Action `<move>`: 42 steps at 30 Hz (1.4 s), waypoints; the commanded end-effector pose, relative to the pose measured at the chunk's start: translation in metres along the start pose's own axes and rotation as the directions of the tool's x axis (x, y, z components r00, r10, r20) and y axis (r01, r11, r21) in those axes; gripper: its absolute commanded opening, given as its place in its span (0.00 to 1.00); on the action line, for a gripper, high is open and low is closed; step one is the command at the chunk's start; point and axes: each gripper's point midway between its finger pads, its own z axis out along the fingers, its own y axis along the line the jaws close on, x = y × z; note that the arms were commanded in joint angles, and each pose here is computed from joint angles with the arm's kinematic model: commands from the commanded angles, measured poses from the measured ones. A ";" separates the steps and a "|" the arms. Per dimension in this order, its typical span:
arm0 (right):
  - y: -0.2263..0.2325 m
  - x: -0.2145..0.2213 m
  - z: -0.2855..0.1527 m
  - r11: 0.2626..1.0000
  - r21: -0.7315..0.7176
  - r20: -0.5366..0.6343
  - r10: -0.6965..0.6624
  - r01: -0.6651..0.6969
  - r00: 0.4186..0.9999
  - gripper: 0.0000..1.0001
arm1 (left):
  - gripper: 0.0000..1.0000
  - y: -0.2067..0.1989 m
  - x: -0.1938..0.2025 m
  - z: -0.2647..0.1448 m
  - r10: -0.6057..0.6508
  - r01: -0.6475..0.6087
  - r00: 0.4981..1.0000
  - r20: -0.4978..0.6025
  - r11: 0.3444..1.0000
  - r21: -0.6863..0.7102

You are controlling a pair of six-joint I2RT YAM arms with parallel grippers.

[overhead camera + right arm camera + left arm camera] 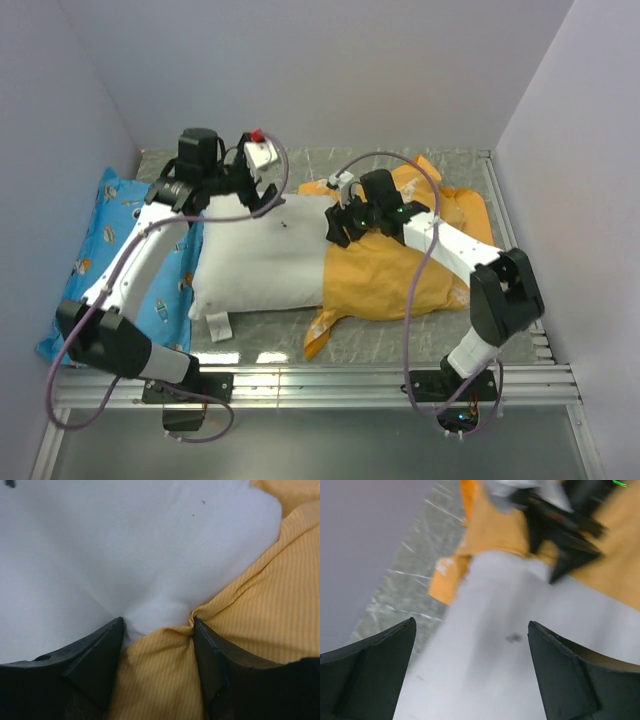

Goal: Put the pillow into the pillowcase

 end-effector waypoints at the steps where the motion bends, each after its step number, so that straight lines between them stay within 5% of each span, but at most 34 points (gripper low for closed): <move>1: 0.027 0.063 -0.002 0.998 -0.051 -0.138 -0.050 0.044 0.989 0.62 | 0.99 0.022 0.019 0.023 -0.143 0.144 0.989 -0.044 0.989 0.024; 7: 0.030 0.065 -0.013 0.988 -0.042 -0.104 -0.153 0.149 0.983 0.59 | 0.99 0.005 0.098 0.086 -0.150 0.200 0.970 -0.190 0.937 0.285; 12: 0.030 0.043 -0.040 0.981 0.013 -0.056 -0.191 0.192 0.980 0.69 | 0.97 -0.059 0.137 0.077 -0.219 0.389 0.910 -0.353 0.748 0.537; 13: 0.031 0.038 -0.045 0.982 0.018 -0.046 -0.189 0.190 0.981 0.71 | 0.83 -0.062 0.143 0.079 -0.219 0.394 0.908 -0.358 0.738 0.548; 14: 0.029 0.021 -0.053 0.985 0.048 -0.016 -0.165 0.165 0.986 0.73 | 0.50 -0.064 0.143 0.078 -0.226 0.396 0.909 -0.350 0.733 0.554; 15: 0.025 0.014 -0.066 0.989 0.068 -0.002 -0.135 0.135 0.991 0.74 | 0.34 -0.057 0.139 0.081 -0.215 0.362 0.924 -0.315 0.754 0.548; 17: 0.020 -0.018 -0.087 0.995 0.084 0.076 -0.068 0.062 0.995 0.82 | 0.05 -0.048 0.117 0.075 -0.208 0.312 0.945 -0.251 0.798 0.515; 18: 0.001 -0.024 -0.100 0.993 0.116 0.098 -0.008 -0.004 0.995 0.87 | 0.01 -0.033 0.104 0.082 -0.147 0.214 0.974 -0.172 0.851 0.480; 22: -0.032 -0.062 -0.123 0.982 0.130 0.167 0.116 -0.139 0.979 0.91 | 0.01 -0.025 0.048 0.062 0.069 -0.055 0.997 -0.027 0.934 0.352; 29: -0.049 -0.115 -0.109 0.971 0.072 0.205 0.210 -0.229 0.956 0.91 | 0.00 -0.051 0.013 0.063 0.320 -0.316 0.947 0.035 0.902 0.293; 38: -0.048 -0.051 -0.078 0.953 0.152 -0.073 0.274 -0.260 0.959 0.91 | 0.00 -0.062 -0.005 0.052 0.507 -0.510 0.859 0.067 0.839 0.189; 42: -0.037 -0.018 -0.070 0.949 0.144 -0.217 0.305 -0.279 0.927 0.83 | 0.00 -0.065 -0.008 0.047 0.529 -0.533 0.845 0.073 0.827 0.180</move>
